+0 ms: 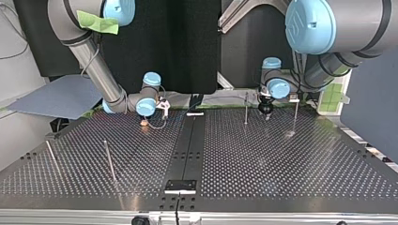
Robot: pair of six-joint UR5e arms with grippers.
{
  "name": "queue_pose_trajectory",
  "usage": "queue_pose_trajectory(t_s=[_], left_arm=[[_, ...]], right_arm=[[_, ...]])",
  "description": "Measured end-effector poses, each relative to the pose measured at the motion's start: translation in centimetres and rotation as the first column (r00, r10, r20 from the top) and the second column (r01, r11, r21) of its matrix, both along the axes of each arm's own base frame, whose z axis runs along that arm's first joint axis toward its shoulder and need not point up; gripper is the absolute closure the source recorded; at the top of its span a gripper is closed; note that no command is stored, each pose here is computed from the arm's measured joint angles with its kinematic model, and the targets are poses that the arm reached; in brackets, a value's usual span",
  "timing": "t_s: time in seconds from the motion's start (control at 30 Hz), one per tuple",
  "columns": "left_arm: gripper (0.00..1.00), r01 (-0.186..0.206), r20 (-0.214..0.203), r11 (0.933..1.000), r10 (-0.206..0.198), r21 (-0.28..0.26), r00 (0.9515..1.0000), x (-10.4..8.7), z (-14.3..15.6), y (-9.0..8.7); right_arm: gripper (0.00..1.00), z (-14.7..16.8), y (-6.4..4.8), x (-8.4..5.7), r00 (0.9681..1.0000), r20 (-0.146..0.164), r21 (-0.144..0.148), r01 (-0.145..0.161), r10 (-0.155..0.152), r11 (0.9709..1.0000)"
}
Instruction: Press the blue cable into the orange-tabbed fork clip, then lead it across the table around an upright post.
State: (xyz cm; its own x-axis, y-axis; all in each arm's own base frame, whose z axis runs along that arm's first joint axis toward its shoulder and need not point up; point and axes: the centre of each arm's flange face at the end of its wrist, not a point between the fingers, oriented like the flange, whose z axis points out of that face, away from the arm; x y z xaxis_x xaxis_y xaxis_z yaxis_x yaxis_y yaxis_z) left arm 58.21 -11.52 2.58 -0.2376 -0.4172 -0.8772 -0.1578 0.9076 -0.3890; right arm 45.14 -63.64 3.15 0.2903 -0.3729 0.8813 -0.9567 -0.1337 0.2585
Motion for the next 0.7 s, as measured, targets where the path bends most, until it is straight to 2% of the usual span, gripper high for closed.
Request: queue_pose_trajectory(t_s=[0.2, 0.33, 0.57, 0.7], left_arm=[[0.18, -0.021, -0.067, 0.9975, 0.025, 0.068, 0.9974, -1.3, -0.6, -0.1], [0.18, -0.033, -0.129, 0.9926, 0.048, 0.117, 0.9905, -3.0, -1.5, 0.0], [0.18, -0.030, -0.167, 0.9817, 0.063, 0.188, 0.9839, -4.5, -2.2, 0.0], [0.18, -0.002, -0.175, 0.9785, 0.039, 0.206, 0.9837, -5.5, -2.8, -0.4]], right_arm=[[1.00, -0.1, 0.1, 0.0, 1.0000, -0.002, 0.003, -0.001, 0.001, 1.0000], [1.00, -0.1, 0.1, 0.0, 1.0000, -0.003, 0.006, -0.002, 0.002, 1.0000], [1.00, -0.2, 0.2, 0.0, 1.0000, -0.005, 0.009, -0.002, 0.002, 1.0000], [1.00, -0.2, 0.3, 0.1, 1.0000, -0.006, 0.012, -0.003, 0.003, 0.9999]])
